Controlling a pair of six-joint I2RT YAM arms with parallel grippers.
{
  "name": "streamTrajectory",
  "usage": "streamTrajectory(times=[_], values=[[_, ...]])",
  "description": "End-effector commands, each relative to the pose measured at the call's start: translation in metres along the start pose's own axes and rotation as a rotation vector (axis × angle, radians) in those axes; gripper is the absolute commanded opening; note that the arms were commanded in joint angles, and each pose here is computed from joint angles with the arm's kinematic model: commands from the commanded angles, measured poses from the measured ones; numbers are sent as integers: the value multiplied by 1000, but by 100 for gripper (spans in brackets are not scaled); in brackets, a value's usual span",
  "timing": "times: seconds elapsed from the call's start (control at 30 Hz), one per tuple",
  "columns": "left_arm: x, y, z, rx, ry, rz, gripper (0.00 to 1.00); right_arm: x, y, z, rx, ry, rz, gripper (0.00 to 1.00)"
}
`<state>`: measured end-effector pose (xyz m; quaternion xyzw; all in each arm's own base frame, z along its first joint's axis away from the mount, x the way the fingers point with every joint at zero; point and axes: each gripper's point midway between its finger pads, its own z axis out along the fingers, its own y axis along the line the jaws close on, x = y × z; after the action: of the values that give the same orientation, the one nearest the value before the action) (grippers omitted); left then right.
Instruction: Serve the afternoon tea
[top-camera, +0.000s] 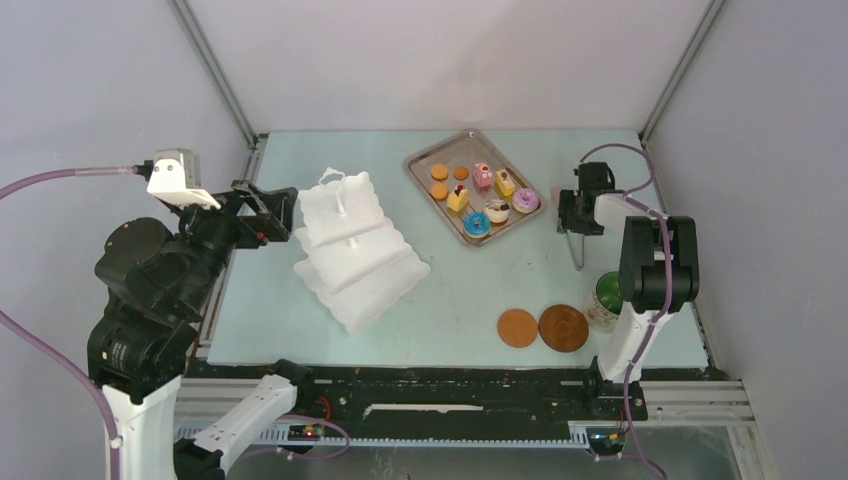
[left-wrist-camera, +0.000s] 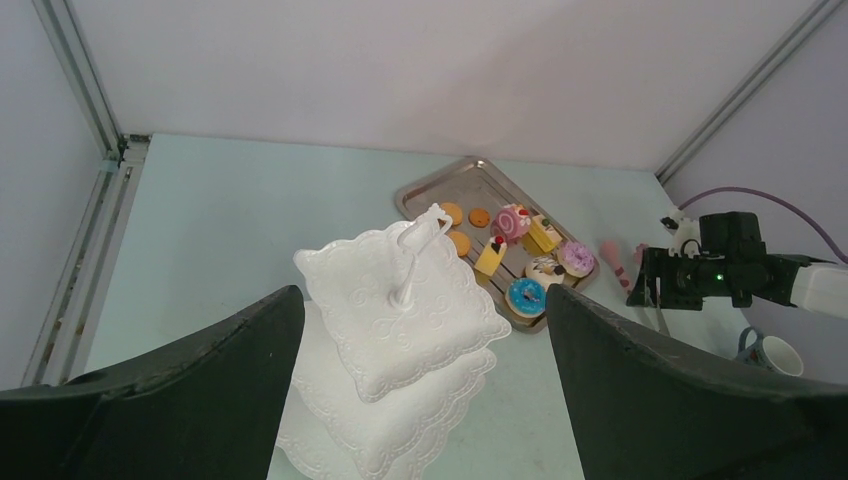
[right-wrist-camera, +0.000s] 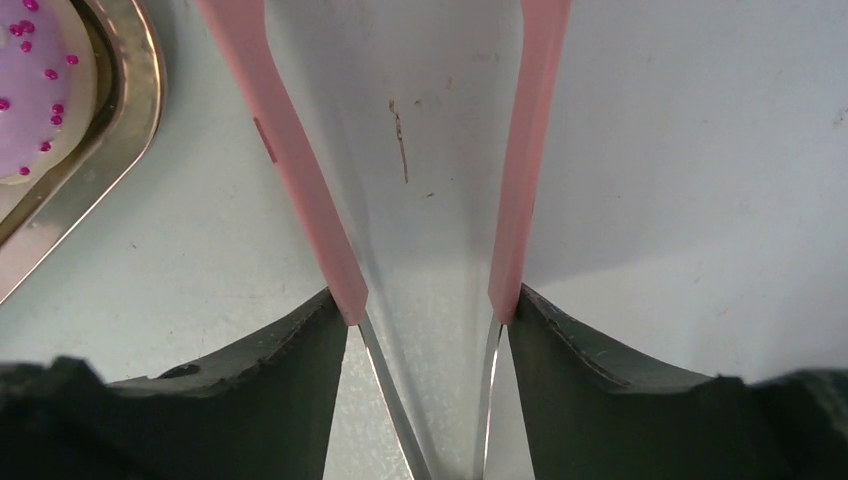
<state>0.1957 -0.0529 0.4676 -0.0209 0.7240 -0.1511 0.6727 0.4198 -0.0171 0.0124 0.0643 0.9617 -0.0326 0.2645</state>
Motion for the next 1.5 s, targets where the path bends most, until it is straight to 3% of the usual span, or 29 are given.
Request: streamTrajectory(times=[0.0,0.27,0.5,0.67,0.87,1.0,1.2,1.47], values=[[-17,-10,-3,44,-48,-25,98,1,3,-6,-36,-3,4,60],[-20,-12,-7,54,-58,-24,98,-8,-10,-43,-138,-7,159,55],[-19,-16,-5,73,-55,-41,98,15,13,-73,-364,146,298,54],[-17,-19,-5,87,-49,-48,98,-4,35,-95,-444,65,245,53],[-17,-17,-9,85,-52,-50,98,-9,56,-97,-394,29,181,54],[-17,-17,-10,83,-54,-46,98,-12,58,-89,-272,7,110,55],[-15,-16,-10,81,-50,-46,98,-1,50,-97,-187,78,66,55],[-13,-15,-9,80,-51,-38,98,52,49,-109,-116,300,25,55]])
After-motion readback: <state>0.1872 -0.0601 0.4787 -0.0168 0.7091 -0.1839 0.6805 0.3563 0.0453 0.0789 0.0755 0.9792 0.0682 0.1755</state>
